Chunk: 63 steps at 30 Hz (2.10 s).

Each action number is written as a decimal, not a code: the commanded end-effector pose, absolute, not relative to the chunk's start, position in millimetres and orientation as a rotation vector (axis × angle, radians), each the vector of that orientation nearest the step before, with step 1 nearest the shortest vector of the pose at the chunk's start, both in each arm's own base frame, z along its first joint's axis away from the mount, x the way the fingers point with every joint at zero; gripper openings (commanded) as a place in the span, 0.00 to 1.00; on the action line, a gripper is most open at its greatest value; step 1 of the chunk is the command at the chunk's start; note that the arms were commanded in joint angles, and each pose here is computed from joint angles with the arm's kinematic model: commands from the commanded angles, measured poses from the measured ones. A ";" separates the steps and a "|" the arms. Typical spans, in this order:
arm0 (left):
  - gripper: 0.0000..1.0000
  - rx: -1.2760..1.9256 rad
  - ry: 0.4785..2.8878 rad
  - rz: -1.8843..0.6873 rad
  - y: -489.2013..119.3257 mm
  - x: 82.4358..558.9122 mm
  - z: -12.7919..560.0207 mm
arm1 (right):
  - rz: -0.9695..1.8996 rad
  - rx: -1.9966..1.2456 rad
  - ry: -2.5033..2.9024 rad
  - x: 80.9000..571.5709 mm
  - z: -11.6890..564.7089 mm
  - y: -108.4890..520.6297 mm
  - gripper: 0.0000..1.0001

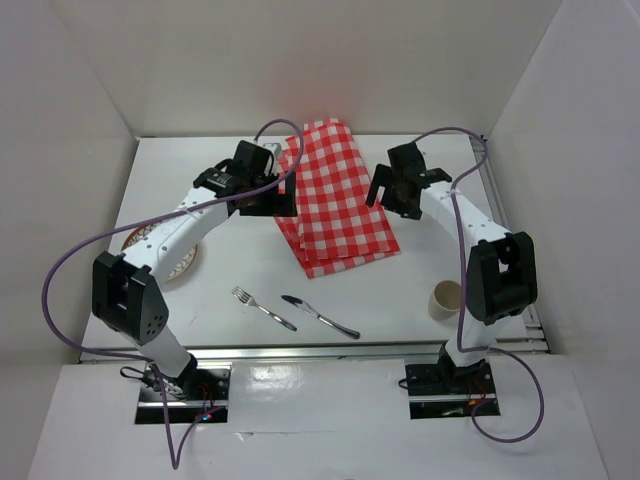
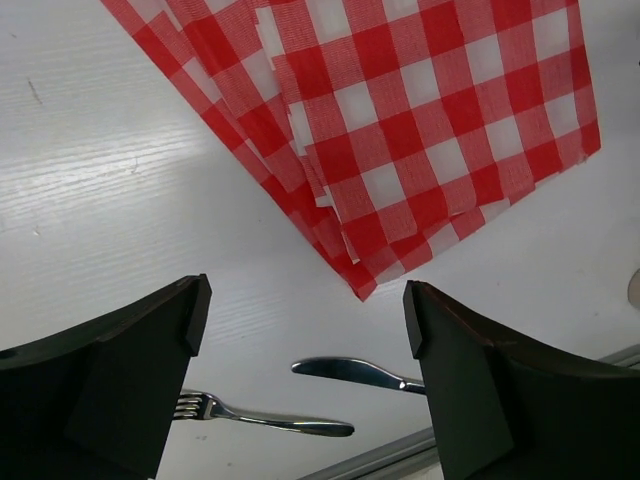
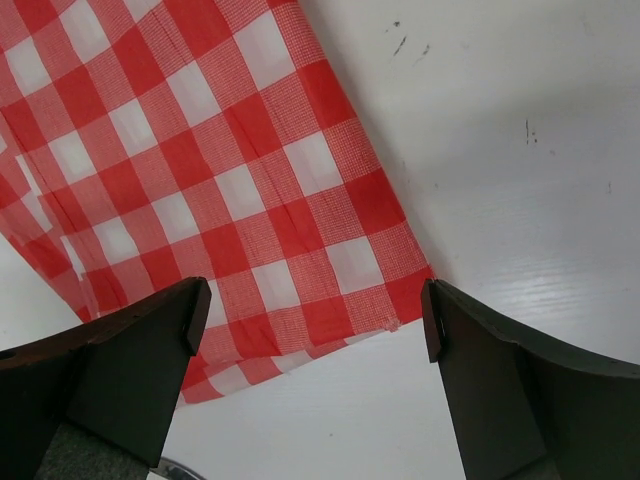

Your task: Set the dinner table for one person

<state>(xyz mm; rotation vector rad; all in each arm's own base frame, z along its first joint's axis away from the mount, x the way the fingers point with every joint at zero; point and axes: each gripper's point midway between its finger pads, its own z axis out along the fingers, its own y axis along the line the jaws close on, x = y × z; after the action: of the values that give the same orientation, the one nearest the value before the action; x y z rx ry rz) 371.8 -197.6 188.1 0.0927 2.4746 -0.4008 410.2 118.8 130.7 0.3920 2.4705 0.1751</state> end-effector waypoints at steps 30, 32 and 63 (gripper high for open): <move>0.66 -0.233 2.753 -0.493 -269.0 371.2 74.3 | 0.309 0.343 2.359 374.0 164.4 119.1 1.00; 0.64 -0.238 2.761 -0.474 -269.2 374.7 69.9 | 0.305 0.332 2.360 373.9 164.4 118.7 1.00; 0.69 -0.410 2.770 -0.727 -295.8 354.6 71.6 | 0.268 0.314 2.406 376.0 151.3 117.5 1.00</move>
<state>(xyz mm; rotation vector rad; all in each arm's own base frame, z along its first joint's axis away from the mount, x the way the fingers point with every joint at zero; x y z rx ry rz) 354.7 -277.6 44.6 -0.4044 2.8247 -0.5797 370.7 117.0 145.6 0.3283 2.4211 0.2690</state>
